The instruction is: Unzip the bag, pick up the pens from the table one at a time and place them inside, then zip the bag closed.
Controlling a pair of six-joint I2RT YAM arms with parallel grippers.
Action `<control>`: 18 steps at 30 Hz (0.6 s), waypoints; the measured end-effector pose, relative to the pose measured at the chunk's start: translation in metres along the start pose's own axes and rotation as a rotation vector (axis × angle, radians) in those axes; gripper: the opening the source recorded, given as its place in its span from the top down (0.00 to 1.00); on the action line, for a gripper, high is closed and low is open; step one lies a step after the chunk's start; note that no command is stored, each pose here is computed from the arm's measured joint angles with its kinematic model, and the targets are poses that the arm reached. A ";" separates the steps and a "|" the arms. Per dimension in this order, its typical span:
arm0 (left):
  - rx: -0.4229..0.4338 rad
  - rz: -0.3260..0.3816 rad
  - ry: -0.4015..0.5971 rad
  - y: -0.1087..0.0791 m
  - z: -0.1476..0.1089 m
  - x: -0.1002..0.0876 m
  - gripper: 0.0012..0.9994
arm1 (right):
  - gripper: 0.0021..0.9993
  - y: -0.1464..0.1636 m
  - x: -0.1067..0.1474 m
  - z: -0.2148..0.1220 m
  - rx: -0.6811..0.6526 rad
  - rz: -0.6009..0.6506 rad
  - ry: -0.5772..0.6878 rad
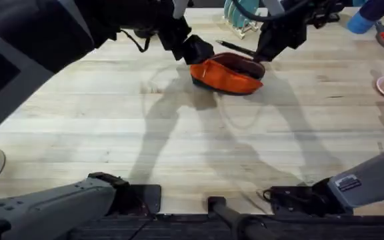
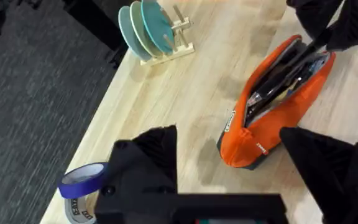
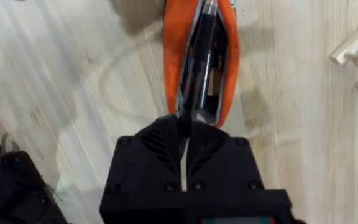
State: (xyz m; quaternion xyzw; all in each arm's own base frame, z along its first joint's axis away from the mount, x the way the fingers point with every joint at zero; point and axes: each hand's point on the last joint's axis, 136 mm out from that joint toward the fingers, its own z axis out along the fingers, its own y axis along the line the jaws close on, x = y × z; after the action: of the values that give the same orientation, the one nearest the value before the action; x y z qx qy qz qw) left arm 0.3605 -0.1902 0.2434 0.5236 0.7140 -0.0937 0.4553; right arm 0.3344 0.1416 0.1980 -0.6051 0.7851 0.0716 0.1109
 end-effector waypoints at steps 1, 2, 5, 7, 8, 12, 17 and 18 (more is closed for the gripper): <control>0.000 0.000 0.000 0.000 0.000 0.000 0.01 | 0.96 0.000 0.000 -0.001 -0.006 -0.010 -0.013; 0.000 0.000 0.000 0.000 0.000 0.000 0.00 | 0.97 0.000 -0.001 -0.001 -0.012 -0.020 -0.025; 0.000 0.000 0.000 0.000 0.000 0.000 0.01 | 0.97 -0.002 -0.001 -0.003 -0.022 -0.059 -0.057; 0.000 0.000 0.000 0.000 0.000 0.000 0.01 | 0.97 -0.004 -0.002 -0.003 -0.017 -0.081 -0.074; 0.000 0.000 0.000 0.000 0.000 0.000 0.01 | 0.97 -0.006 -0.003 -0.004 -0.012 -0.091 -0.081; 0.000 0.000 0.000 0.000 0.000 0.000 0.01 | 0.97 -0.009 -0.001 0.000 -0.020 -0.102 -0.090; 0.000 0.000 0.000 0.000 0.000 0.000 0.01 | 0.97 -0.016 0.005 0.021 -0.071 -0.097 -0.065; 0.000 0.000 0.000 0.000 0.000 0.000 0.01 | 0.97 -0.017 0.007 0.027 -0.081 -0.097 -0.060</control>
State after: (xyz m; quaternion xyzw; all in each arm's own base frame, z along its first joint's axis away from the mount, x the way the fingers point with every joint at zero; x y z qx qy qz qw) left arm 0.3605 -0.1902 0.2434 0.5236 0.7140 -0.0937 0.4553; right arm 0.3517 0.1374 0.1709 -0.6441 0.7475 0.1161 0.1134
